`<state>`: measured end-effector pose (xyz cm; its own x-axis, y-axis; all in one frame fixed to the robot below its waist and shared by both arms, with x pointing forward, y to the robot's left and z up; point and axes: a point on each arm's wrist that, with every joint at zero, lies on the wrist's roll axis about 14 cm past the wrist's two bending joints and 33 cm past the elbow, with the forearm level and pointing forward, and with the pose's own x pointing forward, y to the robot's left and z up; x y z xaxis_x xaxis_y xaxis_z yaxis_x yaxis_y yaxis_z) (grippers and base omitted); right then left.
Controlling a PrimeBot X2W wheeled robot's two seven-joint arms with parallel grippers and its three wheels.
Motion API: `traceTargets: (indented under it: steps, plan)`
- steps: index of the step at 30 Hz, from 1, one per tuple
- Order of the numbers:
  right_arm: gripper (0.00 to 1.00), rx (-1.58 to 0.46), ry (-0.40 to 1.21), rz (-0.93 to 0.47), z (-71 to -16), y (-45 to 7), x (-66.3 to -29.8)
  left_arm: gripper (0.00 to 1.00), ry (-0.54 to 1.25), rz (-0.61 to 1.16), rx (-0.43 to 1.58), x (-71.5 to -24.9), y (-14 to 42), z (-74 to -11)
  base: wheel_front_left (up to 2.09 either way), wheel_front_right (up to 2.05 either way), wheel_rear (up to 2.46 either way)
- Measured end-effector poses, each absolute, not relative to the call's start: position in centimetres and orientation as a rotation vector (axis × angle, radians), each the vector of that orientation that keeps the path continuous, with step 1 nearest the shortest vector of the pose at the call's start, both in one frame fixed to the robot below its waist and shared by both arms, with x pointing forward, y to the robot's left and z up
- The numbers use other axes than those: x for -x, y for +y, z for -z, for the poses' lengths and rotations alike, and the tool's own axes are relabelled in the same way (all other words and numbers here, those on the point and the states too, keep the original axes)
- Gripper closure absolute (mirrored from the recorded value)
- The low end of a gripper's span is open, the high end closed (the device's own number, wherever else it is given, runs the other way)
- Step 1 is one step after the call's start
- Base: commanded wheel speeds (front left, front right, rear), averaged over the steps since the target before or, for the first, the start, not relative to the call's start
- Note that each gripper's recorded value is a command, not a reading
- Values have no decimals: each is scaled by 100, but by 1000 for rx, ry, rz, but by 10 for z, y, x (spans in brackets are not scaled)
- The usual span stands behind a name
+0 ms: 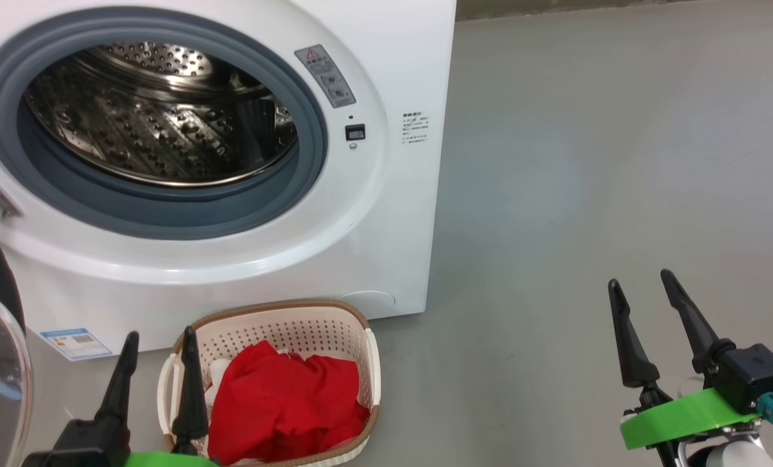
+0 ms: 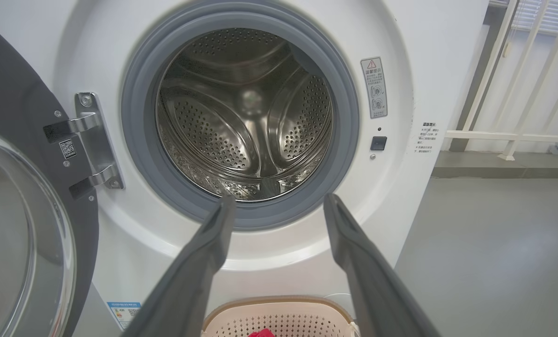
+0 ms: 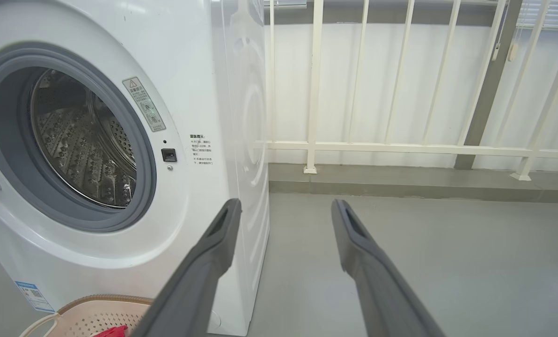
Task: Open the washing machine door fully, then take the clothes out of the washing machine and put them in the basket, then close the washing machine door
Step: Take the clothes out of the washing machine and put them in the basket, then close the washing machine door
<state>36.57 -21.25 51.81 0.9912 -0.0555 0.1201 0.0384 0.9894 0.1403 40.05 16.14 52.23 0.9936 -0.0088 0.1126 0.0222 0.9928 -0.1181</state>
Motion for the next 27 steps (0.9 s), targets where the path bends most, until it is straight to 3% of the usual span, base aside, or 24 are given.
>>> traceTargets:
  steps: [15, 27]
  plan:
    - [0, -139, -130, 45, -519, -211, -354, 0, -116, -13, 107, -391, 168, -525, -9, 9, 0]
    - [0, -133, -125, 40, -518, -209, -355, 0, -99, -10, 101, -387, 167, -520, -129, 125, 4]
